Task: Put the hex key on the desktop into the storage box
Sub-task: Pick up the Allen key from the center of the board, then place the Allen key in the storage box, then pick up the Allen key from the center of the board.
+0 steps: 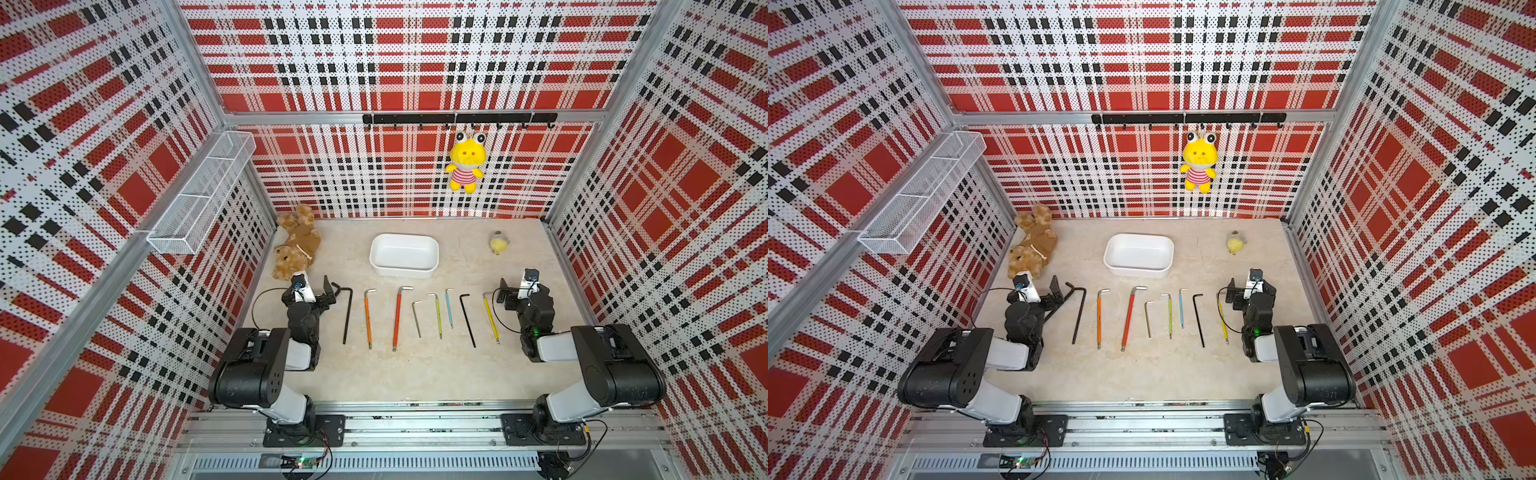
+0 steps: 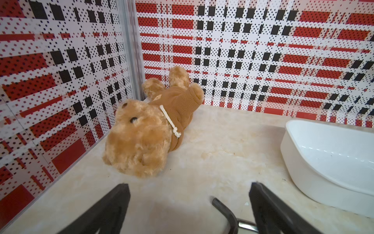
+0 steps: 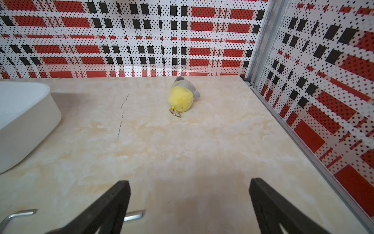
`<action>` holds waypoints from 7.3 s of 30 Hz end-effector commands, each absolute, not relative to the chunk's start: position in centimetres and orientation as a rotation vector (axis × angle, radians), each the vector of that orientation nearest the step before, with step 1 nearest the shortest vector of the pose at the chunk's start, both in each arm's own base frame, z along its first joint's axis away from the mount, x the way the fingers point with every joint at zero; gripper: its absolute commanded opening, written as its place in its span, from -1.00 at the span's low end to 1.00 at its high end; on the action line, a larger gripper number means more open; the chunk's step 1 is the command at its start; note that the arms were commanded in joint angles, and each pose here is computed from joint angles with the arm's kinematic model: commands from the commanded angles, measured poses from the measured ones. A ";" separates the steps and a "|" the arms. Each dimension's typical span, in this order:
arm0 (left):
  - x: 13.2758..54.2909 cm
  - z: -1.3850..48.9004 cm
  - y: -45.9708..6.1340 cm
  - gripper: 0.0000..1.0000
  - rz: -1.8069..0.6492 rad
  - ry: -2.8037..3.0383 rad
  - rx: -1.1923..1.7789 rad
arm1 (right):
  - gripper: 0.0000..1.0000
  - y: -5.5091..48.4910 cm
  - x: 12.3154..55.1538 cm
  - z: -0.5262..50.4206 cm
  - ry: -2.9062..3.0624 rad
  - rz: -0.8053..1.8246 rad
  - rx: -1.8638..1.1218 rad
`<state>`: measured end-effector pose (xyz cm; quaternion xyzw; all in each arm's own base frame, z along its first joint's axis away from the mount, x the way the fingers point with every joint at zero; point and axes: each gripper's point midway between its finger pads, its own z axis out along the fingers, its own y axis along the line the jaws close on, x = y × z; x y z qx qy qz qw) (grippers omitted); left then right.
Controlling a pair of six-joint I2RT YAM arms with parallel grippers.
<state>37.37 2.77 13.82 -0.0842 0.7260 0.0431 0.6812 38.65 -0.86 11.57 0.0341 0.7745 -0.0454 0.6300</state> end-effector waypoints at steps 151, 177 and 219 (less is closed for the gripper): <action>41.2 24.8 -2.5 0.94 -0.241 1.892 -0.199 | 0.34 35.5 55.0 11.6 2.047 0.252 -1.219; 41.0 24.9 -3.6 0.94 -0.274 1.889 -0.168 | 0.49 15.1 42.6 16.7 2.597 -0.034 -0.260; 40.5 25.7 -4.1 0.94 -0.260 1.864 -0.158 | -0.21 15.1 33.2 0.7 3.035 0.017 -0.159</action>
